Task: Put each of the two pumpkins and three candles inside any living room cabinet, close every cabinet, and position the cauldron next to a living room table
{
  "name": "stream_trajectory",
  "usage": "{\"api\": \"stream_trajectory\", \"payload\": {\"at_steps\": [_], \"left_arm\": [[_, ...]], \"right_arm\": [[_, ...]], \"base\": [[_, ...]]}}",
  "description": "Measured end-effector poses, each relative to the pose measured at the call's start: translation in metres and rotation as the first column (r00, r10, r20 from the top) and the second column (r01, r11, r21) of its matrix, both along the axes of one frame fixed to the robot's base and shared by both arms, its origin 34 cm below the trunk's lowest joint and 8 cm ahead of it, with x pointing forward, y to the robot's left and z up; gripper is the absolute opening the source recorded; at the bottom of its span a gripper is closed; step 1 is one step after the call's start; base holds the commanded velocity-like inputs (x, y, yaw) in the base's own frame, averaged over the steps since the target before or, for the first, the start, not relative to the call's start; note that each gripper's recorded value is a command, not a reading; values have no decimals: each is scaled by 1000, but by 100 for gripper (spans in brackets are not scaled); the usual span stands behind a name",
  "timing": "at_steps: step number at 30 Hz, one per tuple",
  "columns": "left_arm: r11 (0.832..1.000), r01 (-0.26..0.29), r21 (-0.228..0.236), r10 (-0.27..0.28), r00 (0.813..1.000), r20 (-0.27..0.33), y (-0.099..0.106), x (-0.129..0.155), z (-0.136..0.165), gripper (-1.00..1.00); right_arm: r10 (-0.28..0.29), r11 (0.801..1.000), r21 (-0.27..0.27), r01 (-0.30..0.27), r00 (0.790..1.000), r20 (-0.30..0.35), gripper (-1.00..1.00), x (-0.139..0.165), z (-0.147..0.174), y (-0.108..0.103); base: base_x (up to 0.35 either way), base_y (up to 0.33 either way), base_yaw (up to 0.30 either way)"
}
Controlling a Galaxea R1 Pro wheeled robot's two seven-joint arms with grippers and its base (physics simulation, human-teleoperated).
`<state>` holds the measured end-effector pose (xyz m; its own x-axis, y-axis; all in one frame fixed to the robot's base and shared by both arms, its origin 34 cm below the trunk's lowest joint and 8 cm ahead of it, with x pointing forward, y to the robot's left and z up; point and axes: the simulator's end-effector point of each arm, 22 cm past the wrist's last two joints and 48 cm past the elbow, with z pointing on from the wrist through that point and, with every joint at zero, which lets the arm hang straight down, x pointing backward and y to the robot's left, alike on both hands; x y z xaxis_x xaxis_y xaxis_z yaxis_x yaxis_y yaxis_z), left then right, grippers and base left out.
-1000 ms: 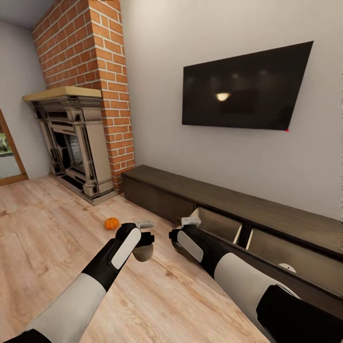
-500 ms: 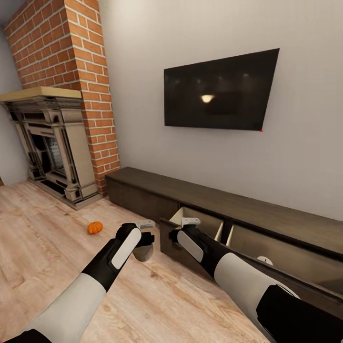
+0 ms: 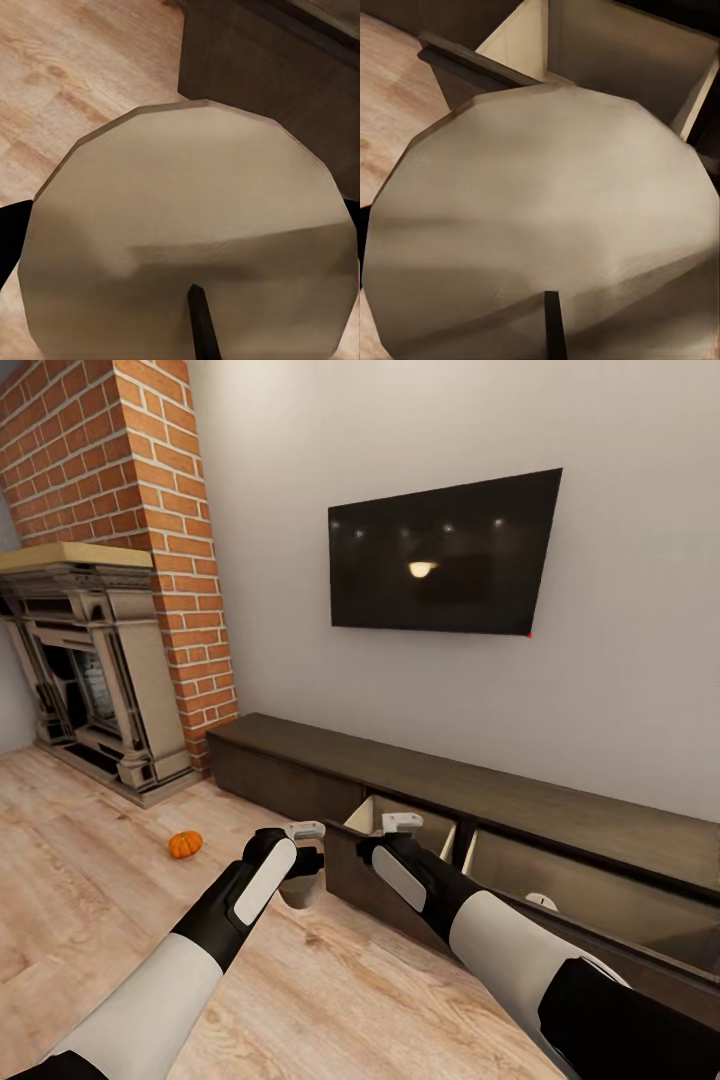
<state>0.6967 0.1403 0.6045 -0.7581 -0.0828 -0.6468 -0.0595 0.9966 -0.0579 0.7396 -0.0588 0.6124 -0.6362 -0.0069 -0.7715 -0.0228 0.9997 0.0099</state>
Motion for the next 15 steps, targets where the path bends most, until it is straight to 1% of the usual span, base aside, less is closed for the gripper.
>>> {"api": "stream_trajectory", "payload": {"at_steps": [12,15], "left_arm": [[1000,0,0,0,1000,0,0,0,0,-100],[1000,5,-9,-4,1000,18,-2,2,7,-100]], "right_arm": [[0,1000,-17,0,1000,14,-100,2,2,-3],[2,1000,-18,-2,1000,13,-100,2,1,-3]], "base": [[0,0,0],[0,0,0]]}}
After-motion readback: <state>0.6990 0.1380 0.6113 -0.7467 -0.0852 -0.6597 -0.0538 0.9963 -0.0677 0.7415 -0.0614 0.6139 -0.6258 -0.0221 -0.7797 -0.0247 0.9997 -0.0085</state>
